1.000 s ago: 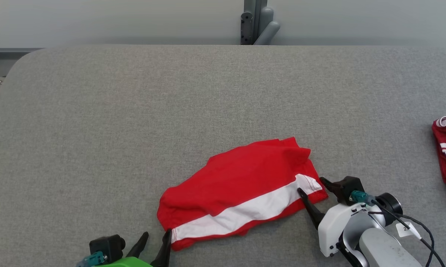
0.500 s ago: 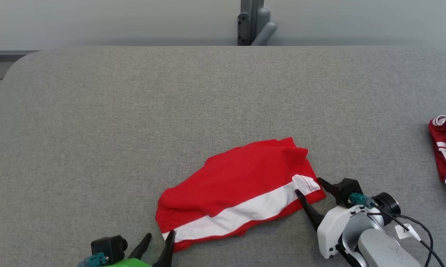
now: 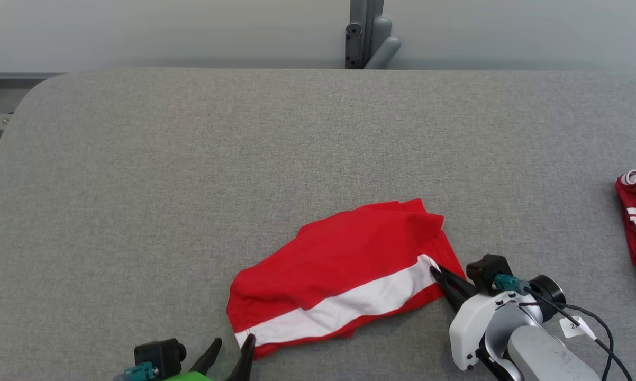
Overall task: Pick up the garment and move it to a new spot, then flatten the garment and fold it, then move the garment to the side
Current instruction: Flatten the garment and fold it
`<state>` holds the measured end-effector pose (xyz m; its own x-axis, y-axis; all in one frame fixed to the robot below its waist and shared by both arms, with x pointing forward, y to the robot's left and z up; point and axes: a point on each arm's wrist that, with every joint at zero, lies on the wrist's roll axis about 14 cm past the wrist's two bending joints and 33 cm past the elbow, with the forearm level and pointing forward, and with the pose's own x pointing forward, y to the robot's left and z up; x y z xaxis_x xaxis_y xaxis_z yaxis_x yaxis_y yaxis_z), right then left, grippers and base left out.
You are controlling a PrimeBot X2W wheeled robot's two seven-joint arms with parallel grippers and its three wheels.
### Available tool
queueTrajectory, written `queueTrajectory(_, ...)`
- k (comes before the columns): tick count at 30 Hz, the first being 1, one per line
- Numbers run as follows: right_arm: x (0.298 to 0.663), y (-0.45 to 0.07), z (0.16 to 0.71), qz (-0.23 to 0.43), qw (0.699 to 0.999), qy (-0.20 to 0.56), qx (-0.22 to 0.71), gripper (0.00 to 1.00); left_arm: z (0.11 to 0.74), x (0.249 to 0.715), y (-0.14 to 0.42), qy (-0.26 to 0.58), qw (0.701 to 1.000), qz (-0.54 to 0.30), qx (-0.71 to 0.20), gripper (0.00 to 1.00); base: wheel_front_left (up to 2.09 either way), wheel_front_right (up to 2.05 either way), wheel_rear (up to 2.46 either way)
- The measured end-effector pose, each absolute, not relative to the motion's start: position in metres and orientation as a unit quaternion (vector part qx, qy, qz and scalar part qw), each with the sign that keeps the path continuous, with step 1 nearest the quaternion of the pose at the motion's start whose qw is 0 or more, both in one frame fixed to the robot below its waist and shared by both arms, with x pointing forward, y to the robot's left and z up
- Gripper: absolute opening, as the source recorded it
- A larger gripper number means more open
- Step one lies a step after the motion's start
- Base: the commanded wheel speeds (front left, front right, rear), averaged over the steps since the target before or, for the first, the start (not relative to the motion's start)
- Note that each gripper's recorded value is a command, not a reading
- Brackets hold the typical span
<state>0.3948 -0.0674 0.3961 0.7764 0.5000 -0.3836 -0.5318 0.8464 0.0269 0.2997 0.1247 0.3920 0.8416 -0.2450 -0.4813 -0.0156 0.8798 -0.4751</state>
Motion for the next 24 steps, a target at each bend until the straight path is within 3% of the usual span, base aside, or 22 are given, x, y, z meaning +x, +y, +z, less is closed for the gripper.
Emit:
queueTrajectory(12, 0.393, -0.075, 0.394, 0.269, 0.942, 0.196, -0.040, 0.00, 0.393, 0.296, 0.112, 0.288, 0.916, -0.079, -0.269, 1.00, 0.00, 0.00, 0.00)
queueTrajectory(13, 0.393, -0.075, 0.394, 0.269, 0.942, 0.196, -0.040, 0.00, 0.392, 0.296, 0.110, 0.290, 0.913, -0.079, -0.275, 0.95, 0.00, 0.00, 0.00)
queueTrajectory(14, 0.393, -0.075, 0.394, 0.268, 0.943, 0.195, -0.039, 0.00, 0.391, 0.296, 0.109, 0.293, 0.912, -0.080, -0.277, 0.79, 0.00, 0.00, 0.00)
queueTrajectory(15, 0.393, -0.076, 0.393, 0.268, 0.943, 0.196, -0.039, 0.00, 0.390, 0.296, 0.108, 0.295, 0.911, -0.082, -0.276, 0.50, 0.00, 0.00, 0.00)
queueTrajectory(16, 0.393, -0.076, 0.393, 0.267, 0.943, 0.196, -0.038, 0.00, 0.390, 0.296, 0.107, 0.294, 0.912, -0.083, -0.275, 0.33, 0.00, 0.00, 0.00)
queueTrajectory(17, 0.393, -0.077, 0.393, 0.266, 0.943, 0.196, -0.037, 0.00, 0.390, 0.298, 0.107, 0.292, 0.912, -0.084, -0.275, 0.04, 0.00, 0.00, 0.00)
queueTrajectory(18, 0.393, -0.078, 0.393, 0.265, 0.943, 0.196, -0.036, 0.00, 0.391, 0.300, 0.106, 0.288, 0.913, -0.088, -0.275, 0.00, 0.00, 0.00, 0.00)
queueTrajectory(24, 0.400, -0.085, 0.407, 0.248, 0.954, 0.170, -0.012, 0.00, 0.406, 0.308, 0.090, 0.271, 0.909, -0.121, -0.291, 0.00, 0.00, 0.00, 0.00)
